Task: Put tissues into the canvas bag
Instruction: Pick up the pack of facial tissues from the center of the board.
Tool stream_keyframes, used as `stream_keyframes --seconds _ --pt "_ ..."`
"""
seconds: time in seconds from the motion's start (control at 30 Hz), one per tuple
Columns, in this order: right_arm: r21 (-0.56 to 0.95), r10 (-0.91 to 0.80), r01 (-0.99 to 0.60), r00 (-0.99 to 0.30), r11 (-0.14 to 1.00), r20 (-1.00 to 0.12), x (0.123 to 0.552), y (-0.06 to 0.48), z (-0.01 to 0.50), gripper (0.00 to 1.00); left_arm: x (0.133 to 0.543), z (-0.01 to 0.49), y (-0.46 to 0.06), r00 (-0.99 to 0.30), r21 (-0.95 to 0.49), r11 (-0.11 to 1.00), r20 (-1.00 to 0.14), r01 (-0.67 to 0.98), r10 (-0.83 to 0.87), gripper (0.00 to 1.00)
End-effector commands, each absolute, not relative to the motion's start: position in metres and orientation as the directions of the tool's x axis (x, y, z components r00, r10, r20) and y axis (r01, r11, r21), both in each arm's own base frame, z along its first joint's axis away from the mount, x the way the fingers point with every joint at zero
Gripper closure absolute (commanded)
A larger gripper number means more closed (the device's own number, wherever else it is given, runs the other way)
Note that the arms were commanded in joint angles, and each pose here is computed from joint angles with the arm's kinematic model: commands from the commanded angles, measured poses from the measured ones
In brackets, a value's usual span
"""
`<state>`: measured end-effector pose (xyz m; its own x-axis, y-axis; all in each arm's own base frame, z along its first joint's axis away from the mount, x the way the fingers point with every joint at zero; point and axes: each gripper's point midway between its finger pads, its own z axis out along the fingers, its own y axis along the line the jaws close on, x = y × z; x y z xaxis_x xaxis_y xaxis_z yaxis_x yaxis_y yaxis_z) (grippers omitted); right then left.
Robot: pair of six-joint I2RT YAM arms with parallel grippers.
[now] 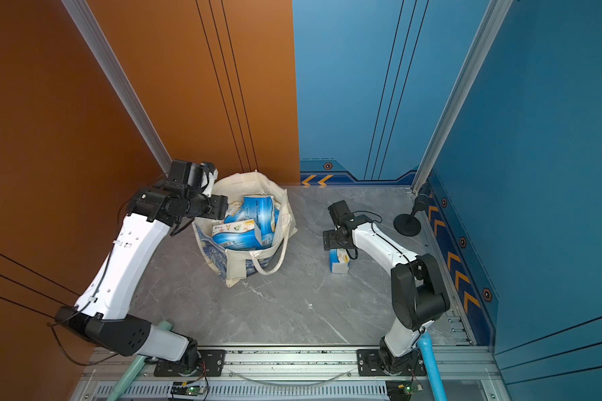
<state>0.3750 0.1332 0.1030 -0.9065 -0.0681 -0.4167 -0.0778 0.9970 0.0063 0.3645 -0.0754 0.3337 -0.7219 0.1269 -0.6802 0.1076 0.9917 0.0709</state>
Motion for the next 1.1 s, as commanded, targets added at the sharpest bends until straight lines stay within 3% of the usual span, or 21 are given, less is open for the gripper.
stream_keyframes --seconds 0.0,0.27,0.43,0.67,0.8,0.93,1.07 --pt "-0.033 -0.088 -0.081 -0.918 0.996 -0.386 0.374 0.132 0.096 0.07 0.358 0.342 -0.080 -0.696 0.027 0.993 -0.711 0.118 0.102 0.24" --pt "-0.066 -0.092 -0.073 -0.926 0.995 -0.365 0.378 0.131 0.085 0.14 0.338 0.361 -0.100 -0.610 0.006 0.987 -0.786 0.160 0.104 0.24" --pt "-0.064 -0.088 -0.069 -0.930 0.996 -0.356 0.378 0.132 0.081 0.28 0.323 0.365 -0.097 -0.575 0.010 0.993 -0.815 0.115 0.075 0.23" --pt "-0.070 -0.087 -0.067 -0.929 0.995 -0.360 0.376 0.129 0.083 0.52 0.308 0.351 -0.047 -0.566 0.043 0.995 -0.825 -0.086 -0.014 0.21" --pt "-0.071 -0.084 -0.063 -0.928 0.995 -0.363 0.375 0.125 0.085 0.59 0.299 0.345 -0.022 -0.559 0.030 0.985 -0.826 -0.170 -0.071 0.20" --pt "-0.064 -0.070 -0.049 -0.913 0.997 -0.403 0.374 0.119 0.102 0.63 0.292 0.340 -0.008 -0.556 0.022 0.977 -0.825 -0.212 -0.102 0.20" --pt "-0.032 -0.044 -0.031 -0.854 0.999 -0.518 0.374 0.114 0.152 0.63 0.289 0.340 -0.001 -0.550 0.026 0.972 -0.828 -0.233 -0.110 0.19"
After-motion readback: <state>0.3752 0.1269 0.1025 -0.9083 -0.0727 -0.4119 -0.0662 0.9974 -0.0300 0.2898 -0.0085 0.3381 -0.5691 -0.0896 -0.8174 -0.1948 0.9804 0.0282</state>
